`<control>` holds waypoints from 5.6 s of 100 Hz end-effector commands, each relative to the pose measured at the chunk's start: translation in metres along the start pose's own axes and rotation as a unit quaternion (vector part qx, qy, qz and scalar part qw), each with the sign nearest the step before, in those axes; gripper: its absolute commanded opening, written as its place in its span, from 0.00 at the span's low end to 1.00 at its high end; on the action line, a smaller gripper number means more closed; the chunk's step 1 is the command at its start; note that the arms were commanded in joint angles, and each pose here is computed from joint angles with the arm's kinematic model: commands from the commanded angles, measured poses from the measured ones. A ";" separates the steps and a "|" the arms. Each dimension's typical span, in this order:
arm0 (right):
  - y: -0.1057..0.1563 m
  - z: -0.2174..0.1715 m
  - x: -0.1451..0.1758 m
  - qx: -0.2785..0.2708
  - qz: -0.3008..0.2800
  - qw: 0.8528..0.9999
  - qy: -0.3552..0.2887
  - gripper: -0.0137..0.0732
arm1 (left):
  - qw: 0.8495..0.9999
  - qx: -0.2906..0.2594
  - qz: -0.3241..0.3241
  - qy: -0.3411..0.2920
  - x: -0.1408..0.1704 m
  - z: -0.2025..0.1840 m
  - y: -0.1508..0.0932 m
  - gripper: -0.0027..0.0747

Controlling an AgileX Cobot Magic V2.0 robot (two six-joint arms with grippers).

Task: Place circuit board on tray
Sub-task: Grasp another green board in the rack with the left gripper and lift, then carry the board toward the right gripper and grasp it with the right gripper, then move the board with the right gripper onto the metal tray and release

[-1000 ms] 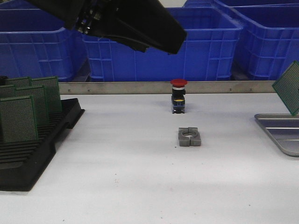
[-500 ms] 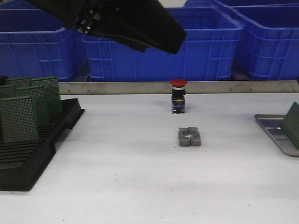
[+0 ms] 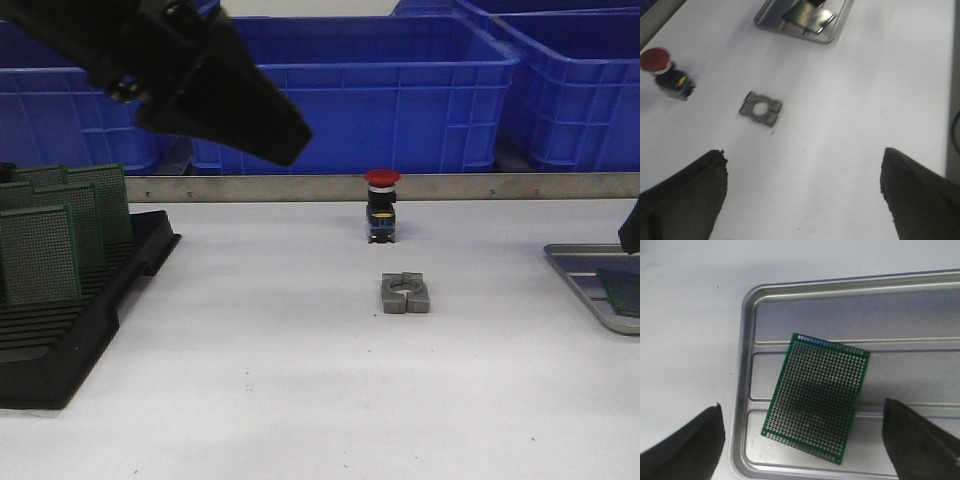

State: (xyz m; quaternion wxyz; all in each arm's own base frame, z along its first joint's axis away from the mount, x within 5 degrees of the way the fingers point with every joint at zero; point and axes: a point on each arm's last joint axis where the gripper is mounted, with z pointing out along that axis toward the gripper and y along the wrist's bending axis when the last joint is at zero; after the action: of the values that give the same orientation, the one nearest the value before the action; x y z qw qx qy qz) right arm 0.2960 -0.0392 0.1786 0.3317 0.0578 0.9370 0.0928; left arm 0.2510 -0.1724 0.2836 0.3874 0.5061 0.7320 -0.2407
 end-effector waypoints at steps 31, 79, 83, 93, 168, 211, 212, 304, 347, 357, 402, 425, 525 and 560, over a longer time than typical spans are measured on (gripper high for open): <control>0.002 -0.011 -0.015 0.001 -0.001 0.999 -0.034 0.91 | 0.982 -0.121 0.090 0.116 0.034 -0.049 0.056 0.79; 0.003 -0.011 -0.014 -0.005 -0.001 1.000 -0.030 0.91 | 0.976 -0.121 0.041 0.175 0.077 -0.038 0.091 0.79; 0.003 -0.011 -0.014 -0.006 -0.001 1.000 -0.030 0.91 | 0.976 -0.122 0.037 0.178 0.080 -0.038 0.093 0.79; 0.003 -0.011 -0.014 -0.007 -0.001 1.000 -0.029 0.91 | 0.974 -0.118 0.039 0.188 0.085 -0.034 0.095 0.78; 0.006 -0.010 -0.012 -0.018 -0.002 1.000 -0.022 0.91 | 0.981 -0.062 0.085 0.163 0.035 -0.059 0.088 0.01; 0.032 -0.009 -0.003 -0.106 -0.127 0.986 0.015 0.91 | 0.995 0.039 0.056 0.068 -0.002 -0.039 0.053 0.01; 0.033 -0.009 -0.003 -0.108 -0.133 0.985 0.015 0.91 | 0.996 0.040 0.054 0.065 -0.003 -0.038 0.053 0.01; 0.191 -0.037 0.028 -0.458 -0.369 0.800 -0.117 0.91 | 0.993 0.112 0.044 -0.006 -0.033 -0.014 0.016 0.01; 0.218 -0.035 0.022 -0.478 -0.390 0.774 -0.144 0.83 | 0.993 0.114 0.043 -0.007 -0.033 -0.014 0.015 0.01; 0.218 -0.033 0.021 -0.478 -0.389 0.775 -0.143 0.66 | 0.992 0.115 0.043 -0.006 -0.033 -0.014 0.015 0.01; 0.218 -0.031 0.022 -0.478 -0.388 0.776 -0.139 0.08 | 0.993 0.114 0.043 -0.007 -0.034 -0.014 0.015 0.29; 0.217 -0.030 0.022 -0.482 -0.345 0.798 -0.109 0.08 | 0.995 0.091 0.042 -0.011 -0.034 -0.013 0.019 0.72; 0.028 -0.009 -0.029 -0.212 0.074 0.974 -0.024 0.08 | 0.997 0.068 0.041 -0.015 -0.035 -0.012 0.023 0.71; -0.008 -0.012 -0.024 -0.161 0.115 0.980 -0.038 0.08 | 0.997 0.067 0.041 -0.015 -0.035 -0.012 0.024 0.71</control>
State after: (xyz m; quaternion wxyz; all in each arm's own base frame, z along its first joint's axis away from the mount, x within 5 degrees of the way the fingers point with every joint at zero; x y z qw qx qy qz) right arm 0.3055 -0.0526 0.1858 0.3358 0.1169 0.8952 0.2686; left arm 0.2804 -0.1702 0.2965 0.3363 0.5724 0.6991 -0.2657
